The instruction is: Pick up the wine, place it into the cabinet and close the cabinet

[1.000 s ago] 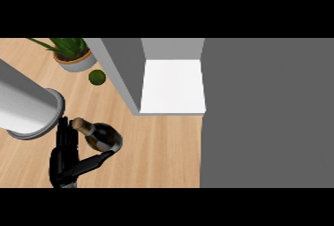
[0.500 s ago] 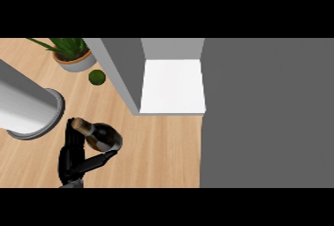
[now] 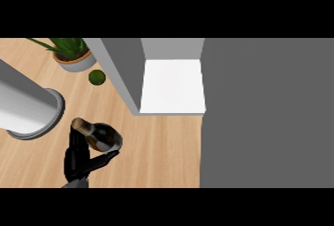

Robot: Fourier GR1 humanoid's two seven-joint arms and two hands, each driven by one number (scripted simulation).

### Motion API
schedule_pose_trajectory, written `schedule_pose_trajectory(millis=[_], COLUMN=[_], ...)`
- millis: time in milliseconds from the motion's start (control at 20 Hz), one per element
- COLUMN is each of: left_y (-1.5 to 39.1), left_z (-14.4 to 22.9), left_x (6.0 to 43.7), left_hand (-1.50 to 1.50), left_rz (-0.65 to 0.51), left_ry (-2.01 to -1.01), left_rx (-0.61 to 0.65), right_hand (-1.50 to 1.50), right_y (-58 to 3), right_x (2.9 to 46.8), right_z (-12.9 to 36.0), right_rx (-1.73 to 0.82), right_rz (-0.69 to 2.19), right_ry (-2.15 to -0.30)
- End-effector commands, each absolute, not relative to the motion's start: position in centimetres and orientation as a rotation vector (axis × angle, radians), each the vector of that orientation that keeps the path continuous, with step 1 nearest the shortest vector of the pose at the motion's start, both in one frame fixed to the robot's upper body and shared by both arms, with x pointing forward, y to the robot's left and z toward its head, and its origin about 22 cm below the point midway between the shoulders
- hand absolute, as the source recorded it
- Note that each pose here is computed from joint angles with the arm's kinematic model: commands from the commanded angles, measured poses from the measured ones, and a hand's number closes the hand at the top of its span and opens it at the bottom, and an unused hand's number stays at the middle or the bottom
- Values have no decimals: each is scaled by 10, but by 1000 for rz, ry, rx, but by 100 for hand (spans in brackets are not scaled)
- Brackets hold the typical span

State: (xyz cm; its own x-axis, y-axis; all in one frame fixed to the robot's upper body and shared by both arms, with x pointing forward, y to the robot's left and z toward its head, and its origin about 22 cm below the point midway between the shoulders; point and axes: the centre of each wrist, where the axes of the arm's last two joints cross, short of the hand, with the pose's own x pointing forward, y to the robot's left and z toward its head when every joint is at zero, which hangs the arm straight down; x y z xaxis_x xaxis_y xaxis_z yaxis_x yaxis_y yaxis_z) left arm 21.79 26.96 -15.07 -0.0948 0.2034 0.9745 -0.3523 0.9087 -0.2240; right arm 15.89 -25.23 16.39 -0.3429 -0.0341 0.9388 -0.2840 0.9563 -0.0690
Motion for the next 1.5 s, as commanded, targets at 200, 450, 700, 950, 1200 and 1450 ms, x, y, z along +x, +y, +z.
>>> schedule_pose_trajectory(millis=[200,450,700,950,1200,1450], left_y=[266,265,257,269,239,254], left_z=[-165,-171,-172,-173,-176,-199], left_x=[226,224,222,222,222,157], left_hand=[-150,150,150,150,150,150], left_rz=[494,524,489,465,469,313], left_ry=[-1621,-1636,-1634,-1630,-1646,-1609], left_rx=[57,20,1,-11,13,-177], right_hand=[-150,-150,-150,-150,-150,-150], right_y=[-243,-245,-262,-250,-231,-242], right_x=[143,162,150,161,154,163], right_z=[161,171,163,161,186,163], right_rx=[257,232,234,235,219,219], right_rz=[249,252,257,266,238,251], right_ry=[-1897,-1921,-1920,-1909,-1918,-1909])
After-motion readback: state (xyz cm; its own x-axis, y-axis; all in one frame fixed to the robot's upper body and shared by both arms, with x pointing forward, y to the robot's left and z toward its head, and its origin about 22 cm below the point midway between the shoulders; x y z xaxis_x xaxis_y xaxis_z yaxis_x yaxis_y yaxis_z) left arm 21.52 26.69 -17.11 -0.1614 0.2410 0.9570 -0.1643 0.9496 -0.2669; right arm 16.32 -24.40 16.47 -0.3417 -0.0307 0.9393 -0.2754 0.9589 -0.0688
